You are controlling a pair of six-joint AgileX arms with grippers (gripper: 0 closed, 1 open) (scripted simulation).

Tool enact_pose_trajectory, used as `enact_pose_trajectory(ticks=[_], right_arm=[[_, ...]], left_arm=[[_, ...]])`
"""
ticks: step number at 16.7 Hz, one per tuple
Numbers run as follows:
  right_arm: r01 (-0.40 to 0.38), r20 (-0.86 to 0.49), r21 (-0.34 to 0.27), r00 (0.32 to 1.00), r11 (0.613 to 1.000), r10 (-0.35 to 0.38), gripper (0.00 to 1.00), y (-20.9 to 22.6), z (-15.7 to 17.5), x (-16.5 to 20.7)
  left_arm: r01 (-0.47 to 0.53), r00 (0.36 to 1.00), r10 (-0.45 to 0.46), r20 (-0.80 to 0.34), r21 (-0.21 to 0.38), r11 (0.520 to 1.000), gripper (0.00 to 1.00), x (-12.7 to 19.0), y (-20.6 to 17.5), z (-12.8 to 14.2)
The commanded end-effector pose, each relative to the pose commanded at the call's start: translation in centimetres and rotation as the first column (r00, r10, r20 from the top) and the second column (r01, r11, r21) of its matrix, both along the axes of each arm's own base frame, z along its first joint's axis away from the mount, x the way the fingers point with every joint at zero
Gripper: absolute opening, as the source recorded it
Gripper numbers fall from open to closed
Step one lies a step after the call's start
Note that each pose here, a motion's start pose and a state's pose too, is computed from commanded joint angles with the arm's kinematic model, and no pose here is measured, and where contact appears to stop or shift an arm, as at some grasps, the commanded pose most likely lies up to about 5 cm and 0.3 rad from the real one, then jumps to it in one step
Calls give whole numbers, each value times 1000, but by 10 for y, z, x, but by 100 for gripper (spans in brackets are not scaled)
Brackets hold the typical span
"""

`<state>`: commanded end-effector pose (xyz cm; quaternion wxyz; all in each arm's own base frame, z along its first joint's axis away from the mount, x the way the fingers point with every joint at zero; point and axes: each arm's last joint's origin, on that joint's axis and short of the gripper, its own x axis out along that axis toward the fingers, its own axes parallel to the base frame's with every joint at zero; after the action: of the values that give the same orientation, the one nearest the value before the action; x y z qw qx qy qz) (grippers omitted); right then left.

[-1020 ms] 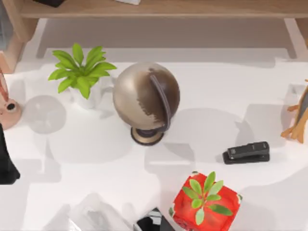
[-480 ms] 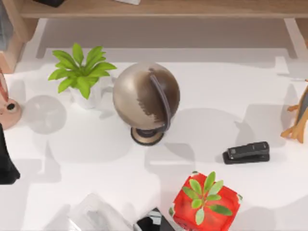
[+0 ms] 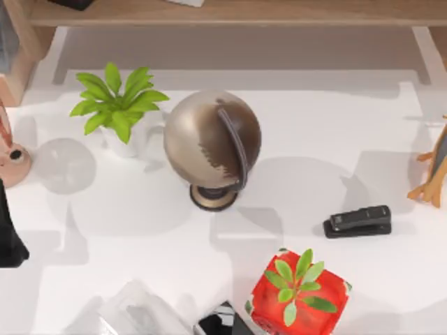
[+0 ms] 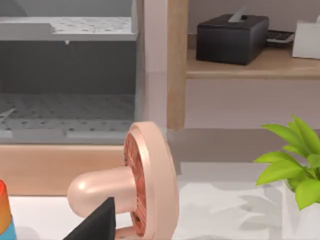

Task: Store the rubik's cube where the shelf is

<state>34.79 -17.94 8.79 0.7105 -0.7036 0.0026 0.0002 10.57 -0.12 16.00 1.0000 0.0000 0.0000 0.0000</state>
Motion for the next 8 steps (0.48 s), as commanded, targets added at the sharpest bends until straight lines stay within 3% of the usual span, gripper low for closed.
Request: enact_pose_trajectory(ticks=[4,8], right_arm=[[4,-6,0,1000,1000,-4,0,1,-1,-38],[6,-3,-4,1000,1000,-6,0,0,-1,-45]], left_arm=[[0,1000,0,0,0,1000,100,0,0,0],[0,1000,0,0,0,1000,100,0,0,0]])
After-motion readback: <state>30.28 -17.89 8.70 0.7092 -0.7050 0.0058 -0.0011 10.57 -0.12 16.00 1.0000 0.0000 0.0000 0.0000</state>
